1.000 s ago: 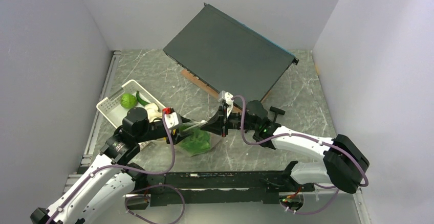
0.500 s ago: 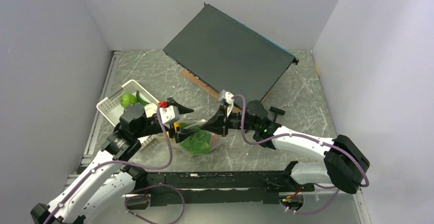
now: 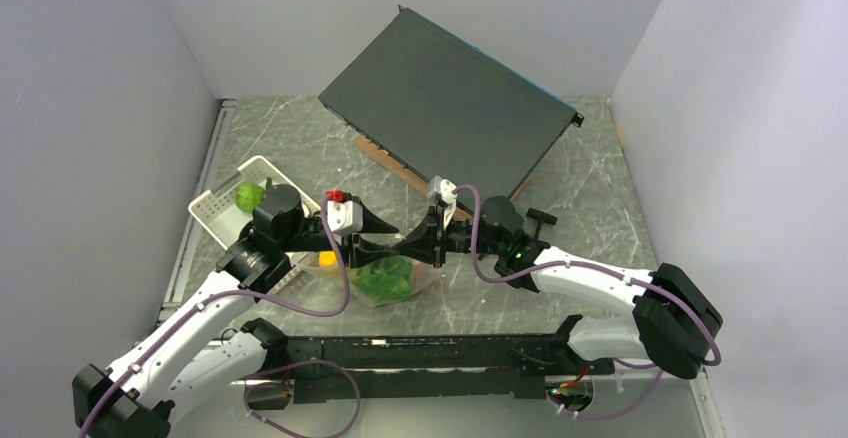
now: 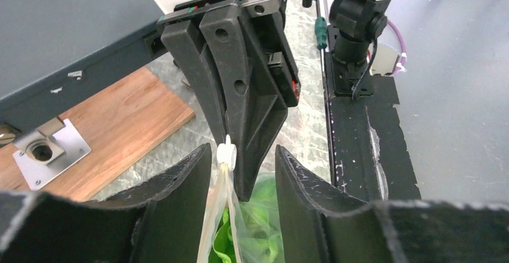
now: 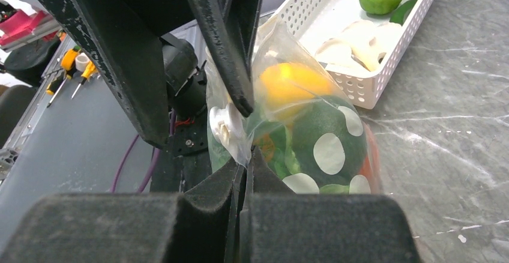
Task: Place the food in the zip-top bag and seal the zipper
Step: Zip the zipper food storage bag at the center of the board.
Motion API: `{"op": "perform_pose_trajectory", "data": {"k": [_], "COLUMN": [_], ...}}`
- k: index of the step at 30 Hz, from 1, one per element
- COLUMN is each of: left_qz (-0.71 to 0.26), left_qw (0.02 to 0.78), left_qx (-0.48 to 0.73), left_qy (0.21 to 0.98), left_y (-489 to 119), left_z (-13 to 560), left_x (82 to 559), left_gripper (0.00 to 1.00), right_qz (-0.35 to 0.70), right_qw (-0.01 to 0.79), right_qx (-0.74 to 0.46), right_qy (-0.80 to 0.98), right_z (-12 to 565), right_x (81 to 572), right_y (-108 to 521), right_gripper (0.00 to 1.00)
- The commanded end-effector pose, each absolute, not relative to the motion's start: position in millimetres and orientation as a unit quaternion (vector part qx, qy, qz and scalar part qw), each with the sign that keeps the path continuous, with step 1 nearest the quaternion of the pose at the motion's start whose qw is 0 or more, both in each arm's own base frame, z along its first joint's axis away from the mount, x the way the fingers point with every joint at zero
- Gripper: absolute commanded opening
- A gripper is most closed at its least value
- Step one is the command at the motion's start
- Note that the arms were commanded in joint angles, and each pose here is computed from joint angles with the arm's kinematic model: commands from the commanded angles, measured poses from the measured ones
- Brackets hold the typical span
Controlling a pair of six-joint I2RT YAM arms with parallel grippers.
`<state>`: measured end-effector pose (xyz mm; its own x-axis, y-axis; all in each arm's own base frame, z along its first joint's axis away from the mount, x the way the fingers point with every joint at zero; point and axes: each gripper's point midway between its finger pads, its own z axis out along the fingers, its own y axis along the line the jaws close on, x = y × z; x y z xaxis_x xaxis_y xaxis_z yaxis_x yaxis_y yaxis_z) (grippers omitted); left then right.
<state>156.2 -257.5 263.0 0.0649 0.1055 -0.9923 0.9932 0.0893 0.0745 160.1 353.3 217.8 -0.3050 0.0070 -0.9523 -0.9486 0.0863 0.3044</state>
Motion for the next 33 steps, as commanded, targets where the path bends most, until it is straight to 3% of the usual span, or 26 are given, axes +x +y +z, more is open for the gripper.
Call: {"op": "perform_pose_trajectory", "data": {"k": [1,11,17,20,24,30,33], "left_qz": [-0.449,-0.448,-0.438,-0.429,-0.422,-0.425,-0.425], "left_qw": [0.531,0.517,0.502,0.508,0.525,0.52,0.521], "left_qx": [0.54,0.539,0.544,0.545,0.545,0.545,0.544], "left_qy": [0.474,0.492,0.51,0.51,0.499,0.502,0.502], "left_y": [-263,-266,-265,-263,-258,-257,-256], "left_z": [291,283,275,276,280,278,279], "left_x": [147,156,160,159,155,152,151], "left_gripper": [0.46,0.4,0.1,0.0,0.0,0.0,0.0], "right_qz": [0.558,0.561,0.56,0.554,0.55,0.55,0.549], "right_qw": [0.462,0.461,0.462,0.46,0.454,0.448,0.446], "right_qx": [-0.409,-0.411,-0.416,-0.419,-0.432,-0.447,-0.456], "right_qy": [0.555,0.551,0.548,0.553,0.552,0.544,0.54], "right_z": [243,246,248,248,249,253,254], "right_x": [159,156,155,156,154,151,148], "right_y": [356,355,356,359,366,374,378], "right_gripper": [0.0,0.0,0.0,0.0,0.22,0.28,0.22]}}
